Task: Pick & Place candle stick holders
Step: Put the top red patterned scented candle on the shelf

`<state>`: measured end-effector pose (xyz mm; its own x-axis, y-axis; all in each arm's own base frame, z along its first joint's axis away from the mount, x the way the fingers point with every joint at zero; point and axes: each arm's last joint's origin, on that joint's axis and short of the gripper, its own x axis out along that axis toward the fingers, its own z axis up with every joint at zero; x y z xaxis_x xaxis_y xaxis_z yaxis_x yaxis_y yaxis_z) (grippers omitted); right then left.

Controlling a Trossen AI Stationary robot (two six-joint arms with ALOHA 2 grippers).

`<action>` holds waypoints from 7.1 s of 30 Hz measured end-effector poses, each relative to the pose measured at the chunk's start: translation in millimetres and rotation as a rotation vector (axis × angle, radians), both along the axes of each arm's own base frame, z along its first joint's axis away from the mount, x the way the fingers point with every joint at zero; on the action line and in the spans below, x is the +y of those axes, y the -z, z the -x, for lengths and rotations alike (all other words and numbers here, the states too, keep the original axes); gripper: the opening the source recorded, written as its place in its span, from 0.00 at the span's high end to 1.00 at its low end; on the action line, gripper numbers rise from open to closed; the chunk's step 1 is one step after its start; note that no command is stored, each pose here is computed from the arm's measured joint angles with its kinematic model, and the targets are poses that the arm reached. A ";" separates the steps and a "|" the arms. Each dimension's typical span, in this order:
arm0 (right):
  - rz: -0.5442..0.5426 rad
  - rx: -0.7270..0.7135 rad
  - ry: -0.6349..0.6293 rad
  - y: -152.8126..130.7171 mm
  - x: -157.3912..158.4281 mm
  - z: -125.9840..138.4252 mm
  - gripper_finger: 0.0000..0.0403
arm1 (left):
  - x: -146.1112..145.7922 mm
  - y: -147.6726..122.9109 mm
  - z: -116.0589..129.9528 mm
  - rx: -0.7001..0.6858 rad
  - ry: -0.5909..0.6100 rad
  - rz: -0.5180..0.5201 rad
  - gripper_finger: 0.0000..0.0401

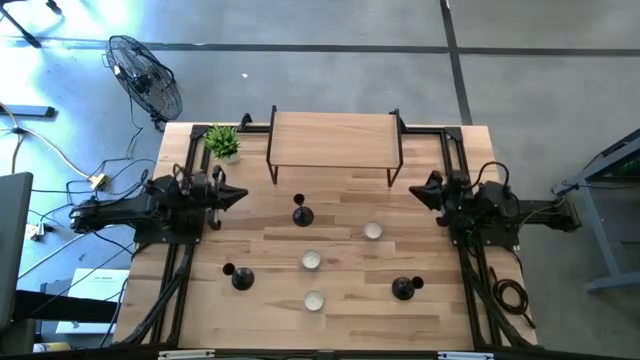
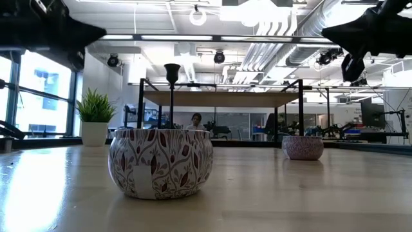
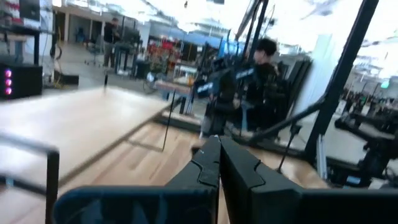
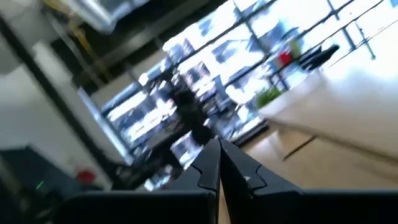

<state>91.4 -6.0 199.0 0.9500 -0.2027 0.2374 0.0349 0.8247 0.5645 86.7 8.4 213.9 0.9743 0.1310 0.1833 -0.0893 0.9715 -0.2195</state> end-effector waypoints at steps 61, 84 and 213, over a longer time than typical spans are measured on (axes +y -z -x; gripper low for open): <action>0.474 0.137 0.086 -156.5 0.6 0.3 0.41 | 5.2 -188.2 -15.6 0.089 -0.157 -0.098 0.57; 0.521 0.565 -0.080 -209.6 2.3 -83.8 0.41 | 6.1 -187.9 -15.4 0.072 -0.170 0.005 0.57; -0.274 1.376 0.098 -141.7 5.8 -138.7 0.24 | 8.1 -163.2 -43.3 0.309 -0.164 0.084 0.57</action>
<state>230.2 -0.1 340.7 0.3659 -0.1685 -0.9153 0.7335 0.6576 0.1722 130.0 16.5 377.1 0.9469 0.2920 -0.1346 -0.3168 0.9185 -0.2367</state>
